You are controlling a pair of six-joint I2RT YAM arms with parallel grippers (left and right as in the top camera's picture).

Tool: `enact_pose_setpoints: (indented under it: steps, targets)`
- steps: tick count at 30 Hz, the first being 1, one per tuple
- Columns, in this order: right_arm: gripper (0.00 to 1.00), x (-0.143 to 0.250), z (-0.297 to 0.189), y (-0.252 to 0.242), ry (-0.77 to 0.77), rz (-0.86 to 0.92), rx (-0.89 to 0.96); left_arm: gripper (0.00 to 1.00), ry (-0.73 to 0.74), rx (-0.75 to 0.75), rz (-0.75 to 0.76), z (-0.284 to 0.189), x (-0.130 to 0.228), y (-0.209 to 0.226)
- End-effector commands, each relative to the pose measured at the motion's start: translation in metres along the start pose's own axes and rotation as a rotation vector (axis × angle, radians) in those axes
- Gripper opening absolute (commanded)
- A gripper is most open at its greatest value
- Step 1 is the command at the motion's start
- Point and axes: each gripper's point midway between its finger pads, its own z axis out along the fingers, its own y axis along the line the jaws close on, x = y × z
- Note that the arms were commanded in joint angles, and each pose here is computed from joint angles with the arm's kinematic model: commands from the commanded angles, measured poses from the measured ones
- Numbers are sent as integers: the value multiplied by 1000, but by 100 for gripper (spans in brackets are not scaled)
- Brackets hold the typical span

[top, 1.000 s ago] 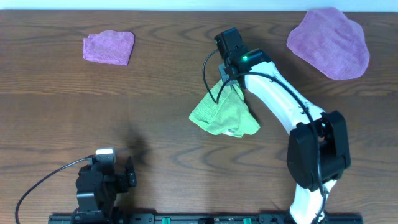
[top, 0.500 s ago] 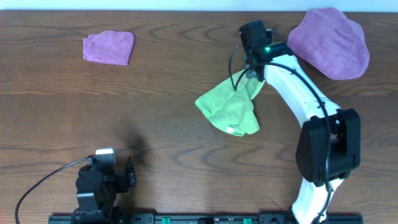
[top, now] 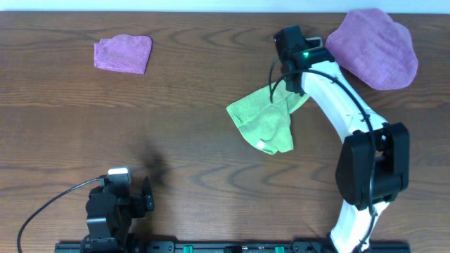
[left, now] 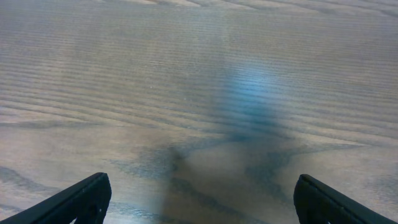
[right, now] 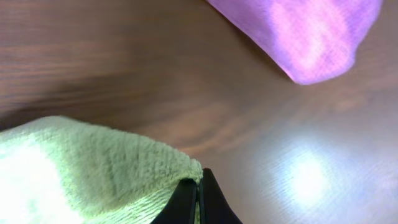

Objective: Fold the cloth

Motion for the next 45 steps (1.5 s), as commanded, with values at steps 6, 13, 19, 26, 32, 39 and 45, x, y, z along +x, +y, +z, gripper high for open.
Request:
enact_pose_setpoints:
  steps: [6, 13, 19, 26, 32, 39, 45]
  targets:
    - [99, 2, 3, 9, 39, -12, -82, 95, 66, -20, 15, 7, 21, 4]
    - [99, 26, -15, 45, 136, -81, -282, 95, 66, -20, 15, 7, 21, 4]
    - [63, 52, -76, 94, 155, -195, -499, 95, 66, -20, 15, 7, 21, 4]
    - [17, 80, -119, 134, 122, -313, -556, 95, 66, -20, 15, 7, 21, 4]
    - [61, 94, -120, 141, 122, -394, -557, 95, 66, -20, 15, 7, 21, 4]
    - [60, 109, -100, 161, 76, -531, -615, 95, 66, -20, 15, 7, 21, 4]
    - [59, 122, -79, 153, 71, -624, -552, 95, 66, -20, 15, 7, 21, 4]
